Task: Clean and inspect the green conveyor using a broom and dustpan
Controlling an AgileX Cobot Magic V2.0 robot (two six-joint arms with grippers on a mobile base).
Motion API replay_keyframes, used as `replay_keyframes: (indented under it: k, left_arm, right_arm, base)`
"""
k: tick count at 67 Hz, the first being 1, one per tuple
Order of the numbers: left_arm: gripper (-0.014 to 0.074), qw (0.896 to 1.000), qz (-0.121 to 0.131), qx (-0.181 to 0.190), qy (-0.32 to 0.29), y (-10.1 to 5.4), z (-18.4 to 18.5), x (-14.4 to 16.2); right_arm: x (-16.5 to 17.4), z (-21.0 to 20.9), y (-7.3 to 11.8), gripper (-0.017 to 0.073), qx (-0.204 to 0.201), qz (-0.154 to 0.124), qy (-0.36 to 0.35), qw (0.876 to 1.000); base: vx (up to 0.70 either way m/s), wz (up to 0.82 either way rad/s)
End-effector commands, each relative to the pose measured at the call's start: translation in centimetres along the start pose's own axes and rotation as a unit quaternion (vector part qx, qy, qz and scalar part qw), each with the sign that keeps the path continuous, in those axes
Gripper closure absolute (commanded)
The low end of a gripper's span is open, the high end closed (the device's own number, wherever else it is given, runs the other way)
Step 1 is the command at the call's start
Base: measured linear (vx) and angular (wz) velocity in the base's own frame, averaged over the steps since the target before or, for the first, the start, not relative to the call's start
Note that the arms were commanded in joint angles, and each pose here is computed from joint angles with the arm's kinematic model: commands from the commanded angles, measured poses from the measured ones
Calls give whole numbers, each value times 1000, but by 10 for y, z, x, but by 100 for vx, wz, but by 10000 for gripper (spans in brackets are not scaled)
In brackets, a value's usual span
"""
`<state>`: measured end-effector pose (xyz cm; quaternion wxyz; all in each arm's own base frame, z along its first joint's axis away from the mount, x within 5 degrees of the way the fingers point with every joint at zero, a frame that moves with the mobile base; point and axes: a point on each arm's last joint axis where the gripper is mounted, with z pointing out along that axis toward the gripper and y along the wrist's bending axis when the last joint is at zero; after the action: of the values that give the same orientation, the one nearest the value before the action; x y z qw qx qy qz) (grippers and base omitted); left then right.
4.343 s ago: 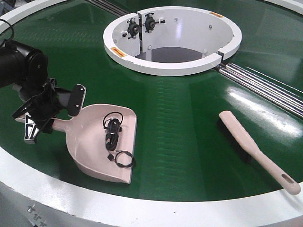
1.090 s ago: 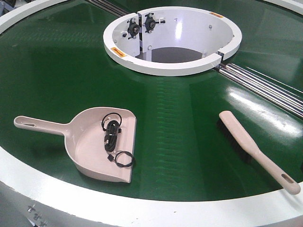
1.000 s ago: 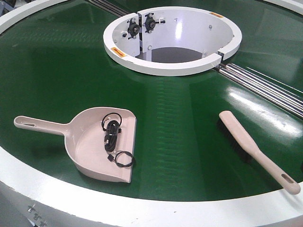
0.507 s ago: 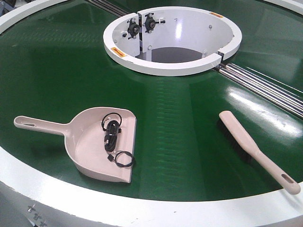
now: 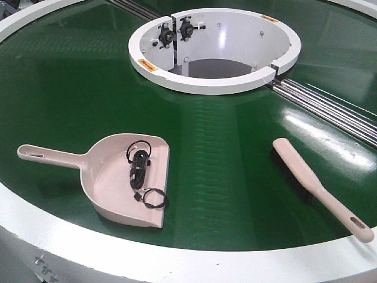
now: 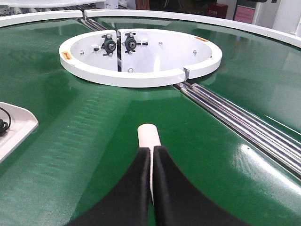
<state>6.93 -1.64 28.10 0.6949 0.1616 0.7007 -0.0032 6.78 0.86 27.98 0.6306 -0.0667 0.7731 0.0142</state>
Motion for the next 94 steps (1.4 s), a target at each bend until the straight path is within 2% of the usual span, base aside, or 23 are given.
replay_keyframes:
  k: [1, 21, 25, 29, 37, 42, 48, 55, 75, 94]
  left_arm:
    - [601, 999, -7, -8, -43, 3, 0, -14]
    - [601, 999, -5, -8, -39, 2, 1, -8]
    - [601, 999, 4, -9, -37, -1, 3, 4]
    - [601, 999, -5, -9, -41, -5, 4, 23]
    - [601, 999, -2, -9, -42, -15, 2, 65]
    - [601, 999, -8, -12, -31, -17, -1, 77]
    - [601, 999, -12, -27, -12, -15, -4, 81]
    - [601, 998, -21, -50, -19, -13, -9, 82]
    - [601, 996, -61, -56, -27, -13, -13, 82]
    - [601, 996, -61, -56, -27, -13, -13, 82]
  right_arm:
    - [-15, 0, -2, 568, 10, -3, -44, 999]
    - [-15, 0, -2, 568, 10, -3, -44, 999]
    - [-15, 0, -2, 568, 10, -3, -44, 999]
    - [-15, 0, -2, 568, 10, -3, -44, 999]
    - [-15, 0, -2, 568, 10, -3, -44, 999]
    - [-15, 0, -2, 568, 10, -3, -44, 999]
    - [-15, 0, -2, 568, 10, -3, -44, 999]
    - [-15, 0, -2, 568, 10, -3, -44, 999]
    - [-15, 0, -2, 568, 10, -3, -44, 999]
    - [-15, 0, -2, 568, 10, -3, -44, 999]
  base:
    - [0, 0]
    - [0, 0]
    - [0, 0]
    - [0, 0]
    - [0, 0]
    - [0, 0]
    - [0, 0]
    - [0, 0]
    - [0, 0]
    - [0, 0]
